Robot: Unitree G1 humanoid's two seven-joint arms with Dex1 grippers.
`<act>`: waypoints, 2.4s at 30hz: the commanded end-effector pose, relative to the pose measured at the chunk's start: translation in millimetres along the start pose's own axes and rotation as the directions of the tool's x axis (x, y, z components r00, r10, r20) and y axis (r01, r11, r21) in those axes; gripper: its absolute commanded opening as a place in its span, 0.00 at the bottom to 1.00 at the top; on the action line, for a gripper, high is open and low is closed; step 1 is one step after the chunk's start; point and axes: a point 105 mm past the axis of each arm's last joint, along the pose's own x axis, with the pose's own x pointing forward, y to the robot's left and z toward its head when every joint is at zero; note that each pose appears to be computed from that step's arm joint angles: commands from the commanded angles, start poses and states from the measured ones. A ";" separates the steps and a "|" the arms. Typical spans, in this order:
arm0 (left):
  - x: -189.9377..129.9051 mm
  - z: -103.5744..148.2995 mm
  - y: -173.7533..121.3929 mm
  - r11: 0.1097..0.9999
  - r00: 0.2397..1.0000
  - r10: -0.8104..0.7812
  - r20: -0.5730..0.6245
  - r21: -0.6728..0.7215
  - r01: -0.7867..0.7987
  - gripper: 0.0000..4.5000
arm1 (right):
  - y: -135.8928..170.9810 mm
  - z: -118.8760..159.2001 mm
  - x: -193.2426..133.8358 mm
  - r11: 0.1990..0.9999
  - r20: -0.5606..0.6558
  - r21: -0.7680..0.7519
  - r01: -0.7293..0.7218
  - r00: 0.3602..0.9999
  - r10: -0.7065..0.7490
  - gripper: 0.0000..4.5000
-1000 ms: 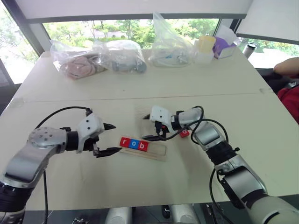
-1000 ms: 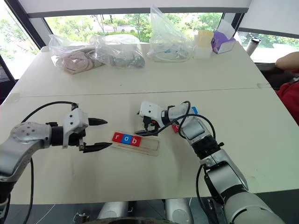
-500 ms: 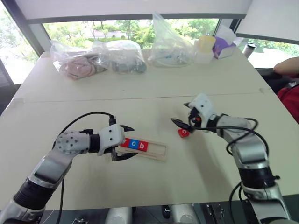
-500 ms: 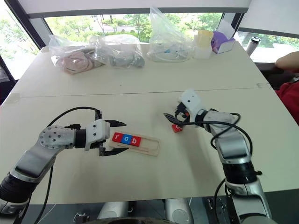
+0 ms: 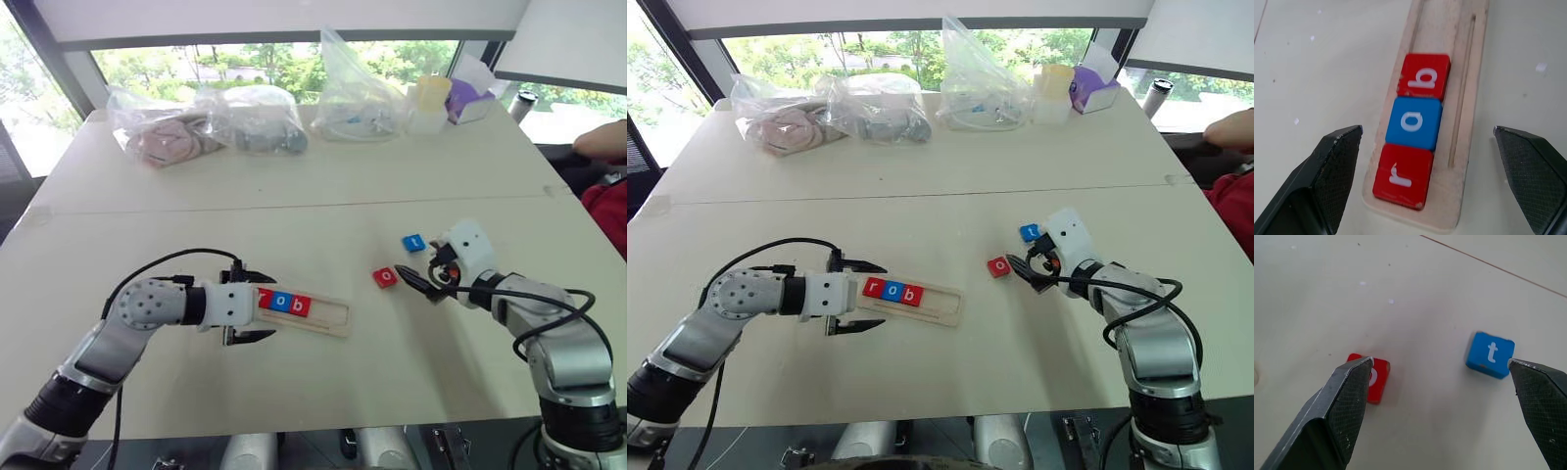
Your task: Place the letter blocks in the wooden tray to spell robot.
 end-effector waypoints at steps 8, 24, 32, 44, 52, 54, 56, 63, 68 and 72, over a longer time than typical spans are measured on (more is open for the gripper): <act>31.2 0.5 11.6 0.997 0.997 0.078 0.014 0.023 -0.078 1.00 | 12.6 7.1 -28.9 0.992 -0.009 -0.043 -0.122 0.993 0.122 0.99; 41.2 27.5 9.7 0.996 0.996 0.079 0.052 -0.038 -0.077 1.00 | 33.6 10.1 -6.4 0.991 0.009 -0.043 -0.125 0.992 0.126 0.99; 33.0 38.1 19.7 0.993 0.991 0.099 0.091 -0.077 -0.092 1.00 | 0.2 16.3 -16.3 0.918 -0.007 -0.309 -0.249 0.966 0.260 0.99; -96.7 63.4 44.0 0.843 0.978 0.111 0.174 -0.538 0.000 1.00 | -15.3 0.8 31.1 0.594 -0.197 -0.519 -0.615 0.762 0.617 0.99; -135.9 25.8 39.4 0.778 0.979 0.204 0.003 -0.608 -0.161 1.00 | -3.7 -0.7 54.4 0.483 -0.253 -0.520 -0.705 0.667 0.701 0.99; -139.0 24.3 36.7 0.773 0.979 0.202 0.000 -0.613 -0.160 1.00 | -1.5 0.9 59.9 0.475 -0.255 -0.514 -0.714 0.656 0.710 0.99; -139.0 24.1 31.4 0.778 0.983 0.184 -0.012 -0.610 -0.153 1.00 | 2.0 1.3 63.3 0.460 -0.261 -0.500 -0.733 0.634 0.728 0.94; -136.2 31.6 14.8 0.795 0.991 0.130 0.013 -0.599 -0.096 1.00 | 7.0 1.3 63.6 0.437 -0.253 -0.479 -0.761 0.596 0.762 0.25; -138.1 27.3 8.3 0.802 0.998 0.070 -0.004 -0.595 -0.059 1.00 | 2.1 31.4 66.5 0.582 -0.122 -0.452 -0.676 0.694 0.710 0.25; -131.3 28.5 1.4 0.809 1.000 0.027 0.005 -0.587 -0.019 1.00 | 39.2 49.6 48.1 0.620 -0.092 -0.440 -0.650 0.719 0.689 0.25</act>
